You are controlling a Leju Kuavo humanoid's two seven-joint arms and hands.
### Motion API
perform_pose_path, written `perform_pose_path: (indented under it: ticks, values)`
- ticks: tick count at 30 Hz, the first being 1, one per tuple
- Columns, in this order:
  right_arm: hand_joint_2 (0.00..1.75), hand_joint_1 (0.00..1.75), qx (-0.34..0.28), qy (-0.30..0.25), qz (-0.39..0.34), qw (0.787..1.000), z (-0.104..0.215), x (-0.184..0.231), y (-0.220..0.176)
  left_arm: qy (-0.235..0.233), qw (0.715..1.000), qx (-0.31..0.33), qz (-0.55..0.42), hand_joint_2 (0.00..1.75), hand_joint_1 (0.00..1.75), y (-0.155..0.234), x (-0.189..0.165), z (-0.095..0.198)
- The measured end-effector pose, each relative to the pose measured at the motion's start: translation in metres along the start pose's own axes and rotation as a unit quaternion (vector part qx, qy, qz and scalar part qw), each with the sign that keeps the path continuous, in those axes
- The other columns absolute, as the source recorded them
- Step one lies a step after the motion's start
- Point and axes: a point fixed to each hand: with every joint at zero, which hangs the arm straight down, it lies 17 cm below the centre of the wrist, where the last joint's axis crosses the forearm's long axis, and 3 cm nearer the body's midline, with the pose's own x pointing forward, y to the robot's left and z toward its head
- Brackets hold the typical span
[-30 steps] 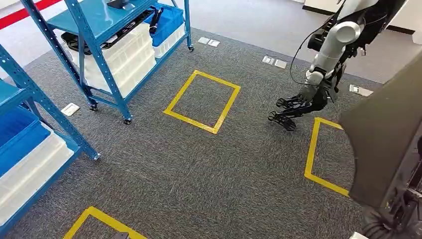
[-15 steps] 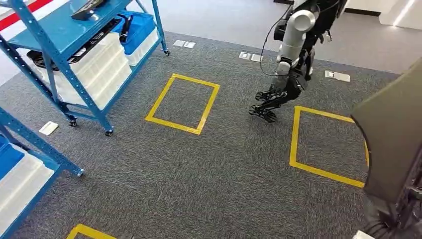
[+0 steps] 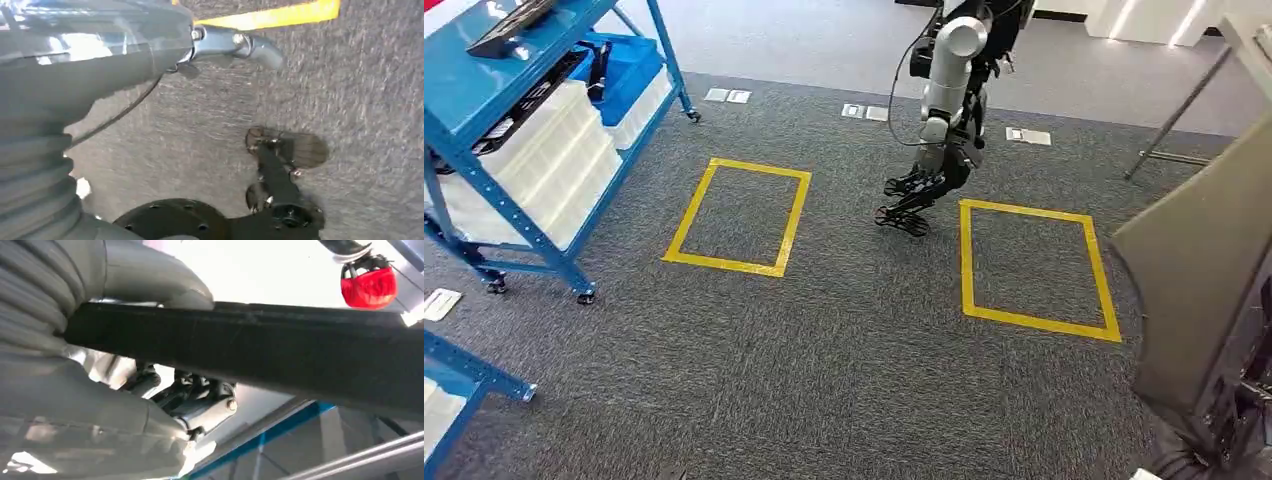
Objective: Take the parts from the cabinet and place them on the table.
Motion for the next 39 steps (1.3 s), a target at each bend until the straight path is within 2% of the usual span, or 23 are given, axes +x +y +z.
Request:
perform_pose_path:
  ticks: [9,18,31,39]
  values:
    - [1.75,1.34,0.035,0.007,0.039,0.999,0.015,-0.005,-0.003,0.033,0.999,-0.013,-0.011,1.75,0.00,-0.011,-0.016,0.004]
    - [1.75,1.34,0.048,0.015,0.061,0.997,0.017,-0.008,-0.011,0.026,0.999,-0.033,-0.005,1.75,0.00,-0.032,-0.013,0.008]
    - [1.75,1.34,0.040,0.004,0.022,0.999,0.017,-0.004,-0.011,0.019,1.000,0.002,-0.002,1.75,0.00,-0.008,-0.014,0.004]
    - [1.75,1.34,0.032,0.010,0.002,0.999,0.019,-0.010,-0.004,-0.011,1.000,0.007,0.003,1.75,0.00,0.001,-0.001,0.002]
